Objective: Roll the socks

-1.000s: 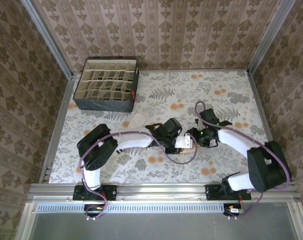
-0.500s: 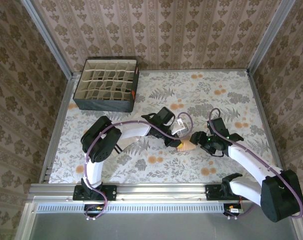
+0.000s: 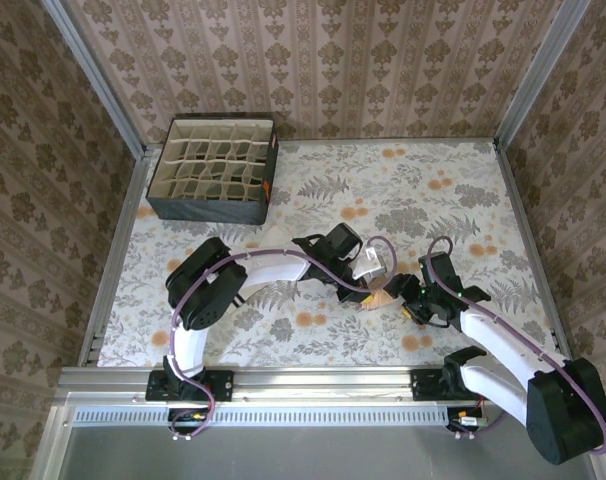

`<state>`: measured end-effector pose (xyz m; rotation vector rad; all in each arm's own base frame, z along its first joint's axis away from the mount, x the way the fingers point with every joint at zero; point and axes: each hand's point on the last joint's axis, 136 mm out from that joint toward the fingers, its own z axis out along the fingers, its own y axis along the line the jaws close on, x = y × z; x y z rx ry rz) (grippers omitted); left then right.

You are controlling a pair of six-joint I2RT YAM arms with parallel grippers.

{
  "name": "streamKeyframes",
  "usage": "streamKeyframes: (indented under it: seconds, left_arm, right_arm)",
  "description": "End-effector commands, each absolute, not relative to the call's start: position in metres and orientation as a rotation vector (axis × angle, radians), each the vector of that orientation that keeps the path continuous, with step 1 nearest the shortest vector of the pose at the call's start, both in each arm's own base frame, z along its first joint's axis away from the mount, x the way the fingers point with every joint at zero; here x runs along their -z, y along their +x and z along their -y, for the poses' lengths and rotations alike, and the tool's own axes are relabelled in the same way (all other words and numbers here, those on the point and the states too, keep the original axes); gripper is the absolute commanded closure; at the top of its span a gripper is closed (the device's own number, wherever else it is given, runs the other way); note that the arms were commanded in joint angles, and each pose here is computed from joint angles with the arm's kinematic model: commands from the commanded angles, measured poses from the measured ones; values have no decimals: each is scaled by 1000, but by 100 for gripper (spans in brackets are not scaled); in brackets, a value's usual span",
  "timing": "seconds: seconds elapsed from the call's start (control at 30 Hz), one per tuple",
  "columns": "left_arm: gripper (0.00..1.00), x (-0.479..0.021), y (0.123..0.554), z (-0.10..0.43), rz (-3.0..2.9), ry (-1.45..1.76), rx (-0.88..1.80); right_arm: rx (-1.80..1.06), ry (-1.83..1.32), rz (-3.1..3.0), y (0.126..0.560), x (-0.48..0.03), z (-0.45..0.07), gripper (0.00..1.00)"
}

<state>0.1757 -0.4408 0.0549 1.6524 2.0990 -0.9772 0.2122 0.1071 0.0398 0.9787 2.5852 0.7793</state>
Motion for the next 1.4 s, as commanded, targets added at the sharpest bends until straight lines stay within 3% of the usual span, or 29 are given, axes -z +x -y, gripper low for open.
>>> streamKeyframes:
  seconds: [0.0, 0.77, 1.37]
  left_arm:
    - [100, -25, 156, 430, -2155, 1775, 865]
    - [100, -16, 151, 430, -2122, 1808, 762]
    - [100, -17, 136, 434, -2083, 1917, 859]
  right_arm:
    - [-862, 1036, -2551, 214, -40, -115, 32]
    - [-930, 1263, -2351, 203, -44, -100, 32]
    - [-961, 1229, -2379, 227, -41, -114, 28]
